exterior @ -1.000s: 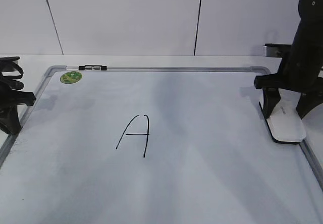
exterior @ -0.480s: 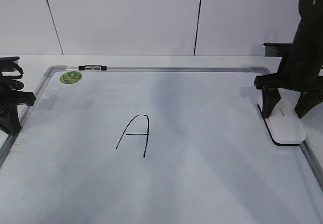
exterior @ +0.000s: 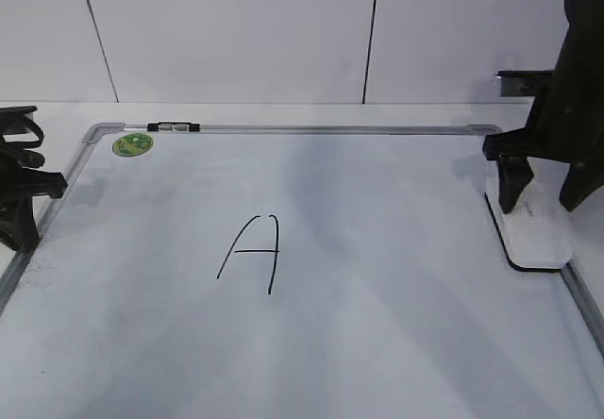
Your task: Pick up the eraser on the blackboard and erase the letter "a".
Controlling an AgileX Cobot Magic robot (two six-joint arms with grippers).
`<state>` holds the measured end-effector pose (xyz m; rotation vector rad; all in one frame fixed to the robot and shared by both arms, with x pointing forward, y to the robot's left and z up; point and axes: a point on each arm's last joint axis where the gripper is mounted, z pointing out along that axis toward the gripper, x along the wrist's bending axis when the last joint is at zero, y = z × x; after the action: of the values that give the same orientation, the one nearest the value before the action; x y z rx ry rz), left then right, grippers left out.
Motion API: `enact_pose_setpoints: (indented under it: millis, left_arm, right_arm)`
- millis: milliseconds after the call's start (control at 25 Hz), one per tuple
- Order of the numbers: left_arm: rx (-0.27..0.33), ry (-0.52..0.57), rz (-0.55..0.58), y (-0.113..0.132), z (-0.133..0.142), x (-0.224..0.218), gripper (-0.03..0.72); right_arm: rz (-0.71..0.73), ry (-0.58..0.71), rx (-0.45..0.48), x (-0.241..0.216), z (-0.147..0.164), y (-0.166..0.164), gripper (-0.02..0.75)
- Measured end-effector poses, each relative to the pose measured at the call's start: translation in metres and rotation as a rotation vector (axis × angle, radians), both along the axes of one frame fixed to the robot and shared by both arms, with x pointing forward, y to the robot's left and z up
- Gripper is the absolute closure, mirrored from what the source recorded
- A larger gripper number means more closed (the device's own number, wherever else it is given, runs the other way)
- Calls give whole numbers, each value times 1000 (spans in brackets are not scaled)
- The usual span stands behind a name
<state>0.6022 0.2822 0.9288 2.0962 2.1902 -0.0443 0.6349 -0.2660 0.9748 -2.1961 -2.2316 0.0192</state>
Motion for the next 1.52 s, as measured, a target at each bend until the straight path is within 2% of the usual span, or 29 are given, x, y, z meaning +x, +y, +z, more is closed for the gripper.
enact_pose_setpoints:
  millis: [160, 400, 680, 800, 960, 1080, 1320, 1520]
  left_arm:
    - [0, 2, 0, 0, 0, 0, 657]
    - [0, 3, 0, 0, 0, 0, 634]
    - [13, 12, -9, 2, 1, -1, 472]
    - [12, 3, -10, 2, 9, -4, 435]
    - [10, -76, -10, 2, 39, -9, 424]
    - [8, -147, -11, 2, 70, -19, 422]
    - [2, -306, -16, 3, 140, -54, 422]
    - [-4, -419, -22, 3, 191, -96, 421]
  right_arm:
    - [-3, -49, -39, -3, 18, -4, 124]
    - [-5, -92, -41, -7, 34, -5, 124]
    - [-9, -121, -37, -11, 46, -5, 125]
    - [-13, -134, -26, -13, 51, -4, 127]
    - [-18, -158, -7, -16, 62, -3, 139]
    - [-21, -194, 4, -22, 75, -3, 141]
    - [-28, -311, 48, -45, 122, -2, 144]
    - [-38, -405, 133, -70, 159, 2, 144]
